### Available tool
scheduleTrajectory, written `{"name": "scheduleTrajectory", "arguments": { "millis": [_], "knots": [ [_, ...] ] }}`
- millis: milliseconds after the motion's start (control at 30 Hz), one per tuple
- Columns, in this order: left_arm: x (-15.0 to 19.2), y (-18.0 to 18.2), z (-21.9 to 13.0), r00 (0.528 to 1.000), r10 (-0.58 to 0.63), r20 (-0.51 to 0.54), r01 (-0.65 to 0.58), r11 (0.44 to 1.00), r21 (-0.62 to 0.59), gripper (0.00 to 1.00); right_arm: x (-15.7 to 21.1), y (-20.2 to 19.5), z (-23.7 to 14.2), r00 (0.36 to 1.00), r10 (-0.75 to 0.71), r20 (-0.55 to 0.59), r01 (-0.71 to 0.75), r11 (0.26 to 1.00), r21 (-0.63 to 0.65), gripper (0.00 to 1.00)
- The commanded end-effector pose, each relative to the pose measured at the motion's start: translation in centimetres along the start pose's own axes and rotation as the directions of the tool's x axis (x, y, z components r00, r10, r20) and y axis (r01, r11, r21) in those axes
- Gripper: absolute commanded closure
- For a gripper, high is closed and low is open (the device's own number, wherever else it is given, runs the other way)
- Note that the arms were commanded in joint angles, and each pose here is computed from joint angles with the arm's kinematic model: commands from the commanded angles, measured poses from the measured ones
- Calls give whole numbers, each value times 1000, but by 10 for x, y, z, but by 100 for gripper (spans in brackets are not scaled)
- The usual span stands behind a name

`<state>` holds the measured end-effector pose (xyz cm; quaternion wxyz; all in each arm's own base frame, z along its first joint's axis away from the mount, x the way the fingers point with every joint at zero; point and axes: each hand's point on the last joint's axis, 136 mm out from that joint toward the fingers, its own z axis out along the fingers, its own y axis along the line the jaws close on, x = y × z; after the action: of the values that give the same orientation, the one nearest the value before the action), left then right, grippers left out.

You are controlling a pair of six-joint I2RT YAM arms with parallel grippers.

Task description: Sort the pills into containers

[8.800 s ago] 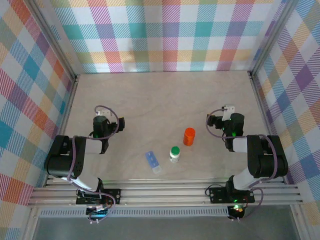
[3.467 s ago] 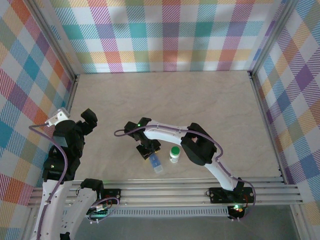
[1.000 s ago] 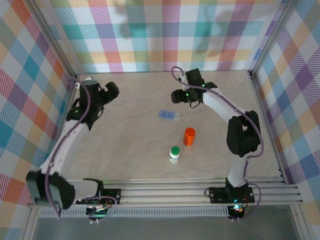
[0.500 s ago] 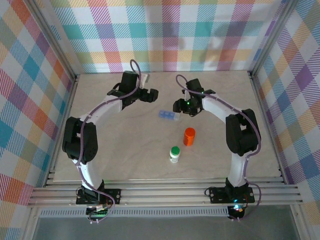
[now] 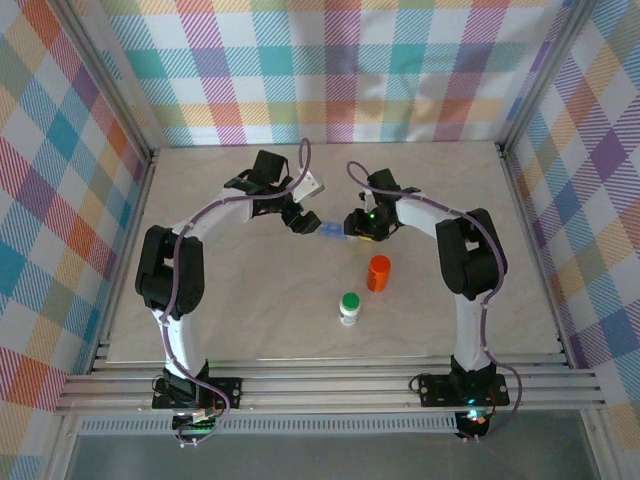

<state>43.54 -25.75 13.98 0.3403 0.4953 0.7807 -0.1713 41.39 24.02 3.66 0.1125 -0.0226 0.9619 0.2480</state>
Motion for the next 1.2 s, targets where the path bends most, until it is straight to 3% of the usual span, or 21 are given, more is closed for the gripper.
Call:
{"name": "scheduleTrajectory", "arguments": {
  "millis": [0,200,500,667,1167],
  "knots": [
    [13,-15,11,996,83,-29,-81,993,86,6,-4,5,7,999,-52,-6,51,998,-28,50],
    [30,-18,21,986,142,-87,-130,983,130,8,-15,1,11,994,-106,-9,106,994,-11,52],
    [36,-9,32,981,165,-102,-155,982,106,9,-30,13,-3,992,-121,19,122,987,-104,50],
    [37,-3,36,982,154,-109,-146,986,82,9,-38,12,-7,990,-134,43,138,986,-96,45],
    [37,10,56,991,78,-108,-74,996,44,13,-49,11,13,984,-167,62,173,978,-115,53]
  ]
}}
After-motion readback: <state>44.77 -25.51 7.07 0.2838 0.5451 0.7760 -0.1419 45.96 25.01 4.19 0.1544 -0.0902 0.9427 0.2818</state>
